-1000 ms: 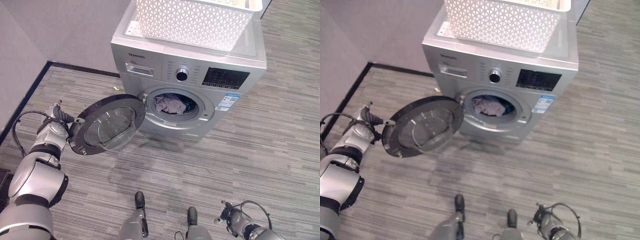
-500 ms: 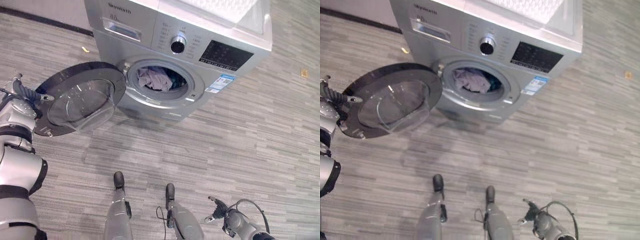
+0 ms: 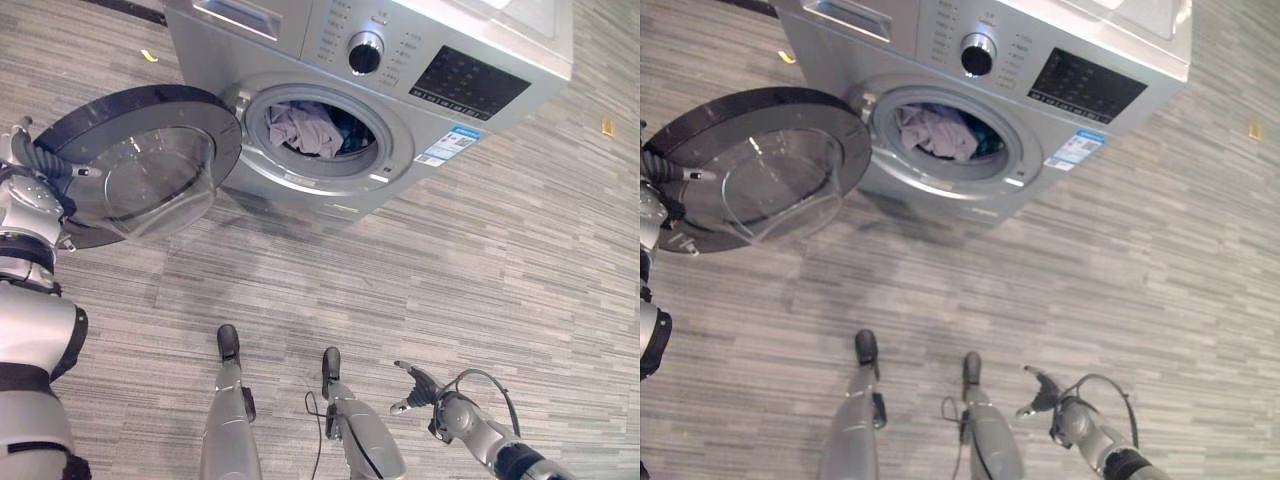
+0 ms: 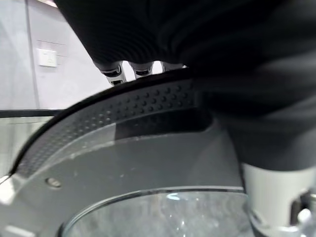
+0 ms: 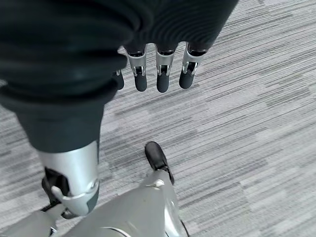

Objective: Grab the laundry basket,head to the washer,open it,put in the laundry and shut it.

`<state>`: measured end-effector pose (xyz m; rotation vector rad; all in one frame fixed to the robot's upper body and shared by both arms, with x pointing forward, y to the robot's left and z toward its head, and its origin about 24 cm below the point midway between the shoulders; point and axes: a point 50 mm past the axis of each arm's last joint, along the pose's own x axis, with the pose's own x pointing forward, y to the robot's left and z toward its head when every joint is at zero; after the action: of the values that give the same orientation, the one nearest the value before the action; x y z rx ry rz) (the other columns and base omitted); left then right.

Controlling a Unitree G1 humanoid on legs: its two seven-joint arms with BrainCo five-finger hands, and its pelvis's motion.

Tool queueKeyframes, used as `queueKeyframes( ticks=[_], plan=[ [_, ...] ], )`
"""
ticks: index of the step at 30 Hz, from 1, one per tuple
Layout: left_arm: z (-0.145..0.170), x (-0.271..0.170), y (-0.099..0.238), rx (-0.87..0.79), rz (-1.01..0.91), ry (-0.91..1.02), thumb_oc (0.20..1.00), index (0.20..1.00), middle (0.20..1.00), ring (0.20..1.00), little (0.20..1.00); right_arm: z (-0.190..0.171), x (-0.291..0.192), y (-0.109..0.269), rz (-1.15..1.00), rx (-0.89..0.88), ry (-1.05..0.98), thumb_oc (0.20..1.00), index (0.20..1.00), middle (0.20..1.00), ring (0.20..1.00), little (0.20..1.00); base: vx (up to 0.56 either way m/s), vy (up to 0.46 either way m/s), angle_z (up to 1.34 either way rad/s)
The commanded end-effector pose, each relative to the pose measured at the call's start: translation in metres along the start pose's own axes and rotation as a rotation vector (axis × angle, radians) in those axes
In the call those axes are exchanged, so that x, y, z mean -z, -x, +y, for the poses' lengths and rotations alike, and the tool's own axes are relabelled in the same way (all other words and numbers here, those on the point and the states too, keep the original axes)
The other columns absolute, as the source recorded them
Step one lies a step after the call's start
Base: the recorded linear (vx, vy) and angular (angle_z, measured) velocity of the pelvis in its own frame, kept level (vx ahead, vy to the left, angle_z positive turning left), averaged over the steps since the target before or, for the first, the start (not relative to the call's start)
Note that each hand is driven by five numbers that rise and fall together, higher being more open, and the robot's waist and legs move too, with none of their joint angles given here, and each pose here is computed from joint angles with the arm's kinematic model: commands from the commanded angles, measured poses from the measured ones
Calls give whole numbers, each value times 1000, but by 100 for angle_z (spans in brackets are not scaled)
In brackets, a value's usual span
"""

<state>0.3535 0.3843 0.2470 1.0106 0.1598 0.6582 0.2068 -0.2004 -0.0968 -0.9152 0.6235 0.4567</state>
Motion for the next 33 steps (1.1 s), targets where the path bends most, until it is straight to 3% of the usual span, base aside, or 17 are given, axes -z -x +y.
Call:
queueKeyframes(
  ticks=[1, 8, 9, 13, 19, 21, 23, 24, 25, 26, 29, 31, 33],
  plan=[
    [-35, -5, 7, 149, -79, 9, 1000, 1000, 1000, 1000, 1000, -9, 24, 11, 50, 5, 26, 1000, 1000, 1000, 1000, 1000, 0, 0, 0],
    [-115, 37, 46, 413, -41, 163, 1000, 1000, 1000, 1000, 1000, -24, 21, 15, 22, 24, 49, 1000, 1000, 1000, 1000, 1000, 0, 0, 0],
    [-115, 38, 46, 414, -40, 164, 1000, 1000, 1000, 1000, 1000, -24, 22, 15, 23, 23, 51, 1000, 1000, 1000, 1000, 1000, 0, 0, 0],
    [-160, 73, 86, 559, 37, 338, 1000, 1000, 1000, 1000, 1000, -31, 30, 21, 42, 29, 73, 1000, 1000, 1000, 1000, 1000, 4, -8, 0],
    [-206, 85, 134, 688, 131, 593, 1000, 1000, 1000, 1000, 1000, -35, 38, 24, 67, 53, 63, 1000, 1000, 1000, 1000, 1000, 19, -60, 2],
    [-242, 64, 162, 799, 136, 671, 1000, 1000, 1000, 1000, 1000, -40, 34, 24, 47, 74, 59, 1000, 1000, 1000, 1000, 1000, -52, -73, 2],
    [-257, 48, 174, 848, 126, 702, 1000, 1000, 1000, 1000, 1000, -40, 34, 24, 45, 79, 58, 1000, 1000, 1000, 1000, 1000, -29, -97, -2],
    [-280, 10, 194, 932, 76, 750, 1000, 1000, 1000, 1000, 1000, -37, 32, 22, 45, 89, 47, 1000, 1000, 1000, 1000, 1000, -7, -108, -5],
    [-280, 10, 194, 932, 76, 750, 1000, 1000, 1000, 1000, 1000, -37, 32, 22, 45, 89, 47, 1000, 1000, 1000, 1000, 1000, -38, -131, -3],
    [-294, -35, 212, 995, -16, 774, 1000, 1000, 1000, 1000, 1000, -32, 29, 20, 39, 97, 41, 1000, 1000, 1000, 1000, 1000, -46, -110, -11],
    [-295, -97, 233, 1037, -209, 806, 1000, 1000, 1000, 1000, 1000, -23, 22, 18, 10, 105, 15, 1000, 1000, 1000, 1000, 1000, -72, -132, -18],
    [-292, -110, 238, 1043, -267, 810, 1000, 1000, 1000, 1000, 1000, -20, 22, 18, 6, 101, 6, 1000, 1000, 1000, 1000, 1000, -46, -87, -38],
    [-276, -144, 256, 1041, -473, 864, 1000, 1000, 1000, 1000, 1000, -1, 31, 23, 43, 74, -33, 1000, 1000, 1000, 1000, 1000, -40, -138, -39]
  ],
)
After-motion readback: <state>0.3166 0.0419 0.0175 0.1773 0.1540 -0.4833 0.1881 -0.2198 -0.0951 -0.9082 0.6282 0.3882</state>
